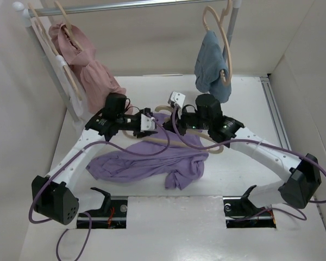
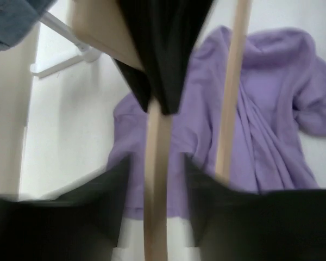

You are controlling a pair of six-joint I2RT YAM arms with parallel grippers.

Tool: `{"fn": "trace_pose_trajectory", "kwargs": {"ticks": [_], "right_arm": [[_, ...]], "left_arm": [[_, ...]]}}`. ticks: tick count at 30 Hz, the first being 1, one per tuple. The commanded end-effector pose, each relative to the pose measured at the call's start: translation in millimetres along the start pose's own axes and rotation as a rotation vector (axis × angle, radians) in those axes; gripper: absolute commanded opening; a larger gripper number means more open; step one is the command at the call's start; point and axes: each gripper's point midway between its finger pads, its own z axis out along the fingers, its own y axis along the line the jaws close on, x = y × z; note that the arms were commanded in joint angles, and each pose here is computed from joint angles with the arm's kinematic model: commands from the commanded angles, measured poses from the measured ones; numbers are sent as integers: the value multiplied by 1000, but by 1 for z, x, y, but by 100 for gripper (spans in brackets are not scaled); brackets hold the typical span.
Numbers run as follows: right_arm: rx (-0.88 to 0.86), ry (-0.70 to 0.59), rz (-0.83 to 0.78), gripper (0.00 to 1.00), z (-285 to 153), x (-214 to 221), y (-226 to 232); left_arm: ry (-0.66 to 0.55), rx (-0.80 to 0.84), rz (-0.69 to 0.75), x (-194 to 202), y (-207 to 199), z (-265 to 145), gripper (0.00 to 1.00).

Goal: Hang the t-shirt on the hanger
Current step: Place tshirt on hanger

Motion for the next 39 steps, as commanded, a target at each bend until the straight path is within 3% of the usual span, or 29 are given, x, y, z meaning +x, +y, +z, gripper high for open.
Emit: {"fn": "trace_pose_trajectory", "kwargs": {"ticks": [1,2,3,4,8,14,17,22,29,32,34,35,36,37,39], "right_arm": [[30,-90,50,0,-9,-19,-9],[37,-89,75,0,-15,-14,-15],[38,-64,109,0,-18,-1,-16],[54,-60,138,0,-25,3,-19],[146,21,231,0,-51,37,-27],[471,113,349,0,-104,57,-53],[590,177,399,0,-129,71,-56],[742,210,453,0,-170,81,-53],[782,205,497,0,-184,96,-44],[812,181,502,0,-194,94,-43],[821,180,505,0,-197,97,-44],[809,172,505,0,-198,97,-40],[809,159,501,0,-200,94,-39],[809,158,501,0,-200,94,-39],[798,167,505,0,-200,98,-35]], "left_arm": [[-135,-59,38,-41,12,-4,49],[-119,-84,18,-37,16,-4,68],[-117,-103,-25,-38,19,-4,93],[-114,-124,-45,-37,20,-5,100],[-124,-242,-129,-37,33,-9,100],[-41,-357,-153,-30,28,6,100],[111,-291,-153,-11,-4,41,100],[249,-121,-226,36,-37,85,100],[458,-6,9,122,-58,104,100],[492,85,49,137,-78,101,92],[519,188,126,148,-93,92,62],[540,232,152,154,-100,83,31],[565,257,125,160,-107,76,31],[569,302,164,162,-110,68,0],[597,349,178,164,-109,49,0]]}}
